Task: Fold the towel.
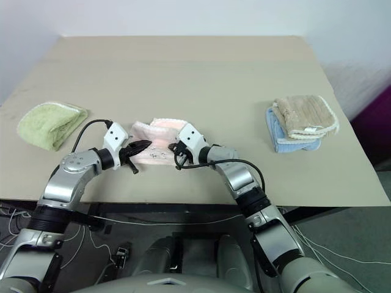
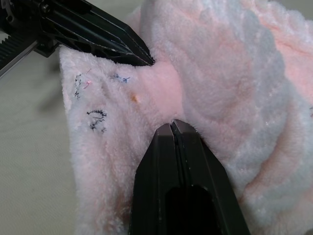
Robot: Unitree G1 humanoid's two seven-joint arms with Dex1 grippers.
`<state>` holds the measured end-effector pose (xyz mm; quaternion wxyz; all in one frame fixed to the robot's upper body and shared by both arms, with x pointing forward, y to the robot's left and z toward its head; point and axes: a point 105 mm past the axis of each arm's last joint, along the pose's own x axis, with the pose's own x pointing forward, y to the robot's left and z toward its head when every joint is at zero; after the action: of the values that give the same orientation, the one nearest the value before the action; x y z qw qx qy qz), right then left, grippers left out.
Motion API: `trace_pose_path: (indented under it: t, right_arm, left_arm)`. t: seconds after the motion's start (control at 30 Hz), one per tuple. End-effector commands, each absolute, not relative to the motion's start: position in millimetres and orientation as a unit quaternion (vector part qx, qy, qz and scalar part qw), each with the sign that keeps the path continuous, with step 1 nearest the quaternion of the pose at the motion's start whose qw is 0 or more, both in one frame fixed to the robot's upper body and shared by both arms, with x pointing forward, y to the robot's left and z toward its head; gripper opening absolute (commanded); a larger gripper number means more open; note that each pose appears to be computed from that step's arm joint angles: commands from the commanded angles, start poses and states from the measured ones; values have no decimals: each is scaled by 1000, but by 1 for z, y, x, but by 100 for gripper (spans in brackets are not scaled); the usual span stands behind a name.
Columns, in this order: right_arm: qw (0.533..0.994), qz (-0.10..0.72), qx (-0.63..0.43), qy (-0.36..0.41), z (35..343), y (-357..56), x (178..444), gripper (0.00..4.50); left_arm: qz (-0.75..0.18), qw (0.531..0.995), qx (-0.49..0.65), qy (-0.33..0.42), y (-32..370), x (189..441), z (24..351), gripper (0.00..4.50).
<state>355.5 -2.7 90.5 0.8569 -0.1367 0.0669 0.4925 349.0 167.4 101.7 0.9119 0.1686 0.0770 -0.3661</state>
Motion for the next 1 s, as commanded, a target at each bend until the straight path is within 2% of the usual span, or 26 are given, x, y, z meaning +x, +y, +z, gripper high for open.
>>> trace_pose_path:
  t: [0.03, 0.13, 0.23, 0.4, 0.53, 0.63, 0.87, 0.9, 1.0]
  right_arm:
    - [862, 480, -142, 77, 79, -12, 355, 0]
    - [866, 482, -134, 23, 105, -15, 352, 0]
    - [866, 482, -129, -16, 129, -23, 346, 0]
    - [878, 458, -134, -43, 154, -44, 343, 0]
    - [886, 438, -146, -49, 162, -57, 345, 0]
    - [888, 431, -152, -51, 164, -62, 345, 0]
    - [892, 421, -154, -53, 166, -66, 343, 0]
    - [893, 419, -154, -52, 165, -66, 343, 0]
    - [895, 415, -153, -53, 165, -67, 342, 0]
  left_arm:
    - [-362, 914, 160, 85, 174, 345, 97, 3]
    - [-345, 937, 45, 13, 179, 346, 138, 3]
    - [-303, 952, -38, -34, 204, 346, 171, 3]
    - [-272, 952, -138, 5, 246, 333, 181, 3]
    - [-286, 932, -218, 49, 256, 326, 171, 84]
    - [-289, 913, -279, 70, 257, 328, 165, 191]
    - [-318, 880, -322, 146, 237, 330, 138, 422]
    - [-324, 875, -327, 153, 232, 330, 136, 443]
    - [-343, 863, -321, 184, 219, 328, 123, 443]
